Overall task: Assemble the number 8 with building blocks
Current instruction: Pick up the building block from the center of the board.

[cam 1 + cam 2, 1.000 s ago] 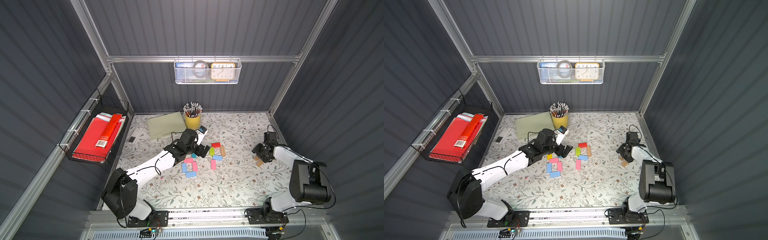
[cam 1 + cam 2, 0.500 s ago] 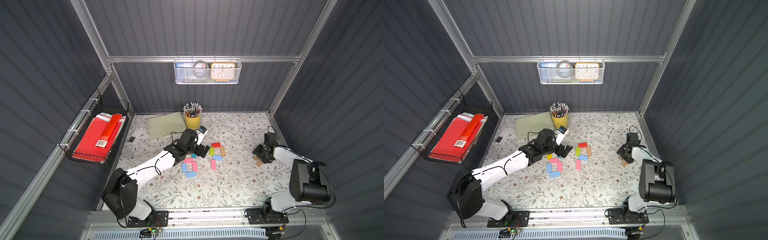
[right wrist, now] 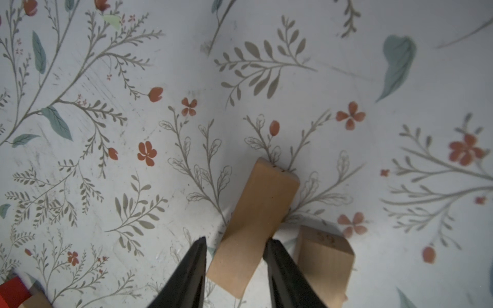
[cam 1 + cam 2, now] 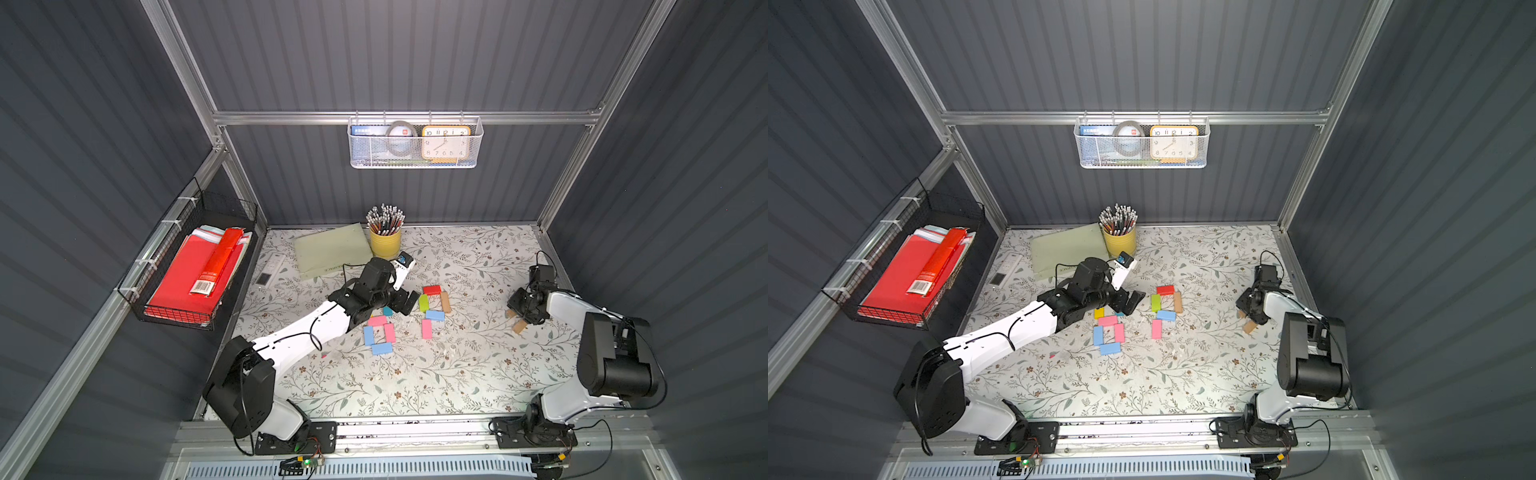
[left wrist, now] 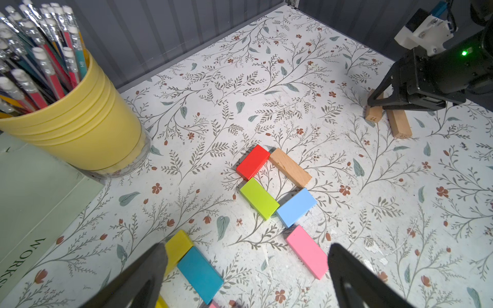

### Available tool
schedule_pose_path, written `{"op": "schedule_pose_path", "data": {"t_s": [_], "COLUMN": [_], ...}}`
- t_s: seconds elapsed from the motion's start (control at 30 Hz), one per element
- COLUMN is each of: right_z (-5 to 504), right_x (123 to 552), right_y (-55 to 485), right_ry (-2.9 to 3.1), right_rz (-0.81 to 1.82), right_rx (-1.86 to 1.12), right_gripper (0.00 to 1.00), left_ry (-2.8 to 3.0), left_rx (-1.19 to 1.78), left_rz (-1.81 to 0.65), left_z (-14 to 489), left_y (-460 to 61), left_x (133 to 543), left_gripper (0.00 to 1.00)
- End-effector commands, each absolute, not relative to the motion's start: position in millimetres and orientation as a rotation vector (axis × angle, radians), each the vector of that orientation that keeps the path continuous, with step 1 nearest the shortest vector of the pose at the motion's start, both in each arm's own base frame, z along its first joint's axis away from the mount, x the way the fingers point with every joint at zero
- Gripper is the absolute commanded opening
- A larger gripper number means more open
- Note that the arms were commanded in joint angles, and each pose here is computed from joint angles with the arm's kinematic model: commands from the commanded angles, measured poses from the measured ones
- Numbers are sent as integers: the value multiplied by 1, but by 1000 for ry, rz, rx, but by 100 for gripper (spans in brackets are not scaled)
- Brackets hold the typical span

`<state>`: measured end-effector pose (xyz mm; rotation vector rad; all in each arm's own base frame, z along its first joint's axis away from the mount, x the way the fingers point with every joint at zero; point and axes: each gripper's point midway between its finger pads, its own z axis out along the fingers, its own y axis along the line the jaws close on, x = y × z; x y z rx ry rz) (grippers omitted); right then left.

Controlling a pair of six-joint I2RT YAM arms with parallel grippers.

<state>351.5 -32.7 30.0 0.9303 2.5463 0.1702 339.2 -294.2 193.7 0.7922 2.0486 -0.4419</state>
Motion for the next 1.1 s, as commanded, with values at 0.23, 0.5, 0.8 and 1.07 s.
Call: {"op": "schedule_pose_path", "data": {"t_s": [0.23,0.5,0.8,1.07], "right_z": [3,6,13,39], "right_x": [329,332,340,356], "right_y": [-41,-52,-40,8], "right_ry": [2759,2792,2808,2765], "right_rz": [16,-94,1,277], "right_rx": [879,843,769,566], "right_gripper": [43,44,19,0], "left_ry": [2079,2084,2084,2086], "left_rx": [820,821,824,824], "left_rz": [-409,-414,-419,-412], "left_z": [182,180,180,179], "left_y": [-291,-292,-293,-292], "left_x": [336,336,336,336], "left_gripper": [98,98,98,98]}}
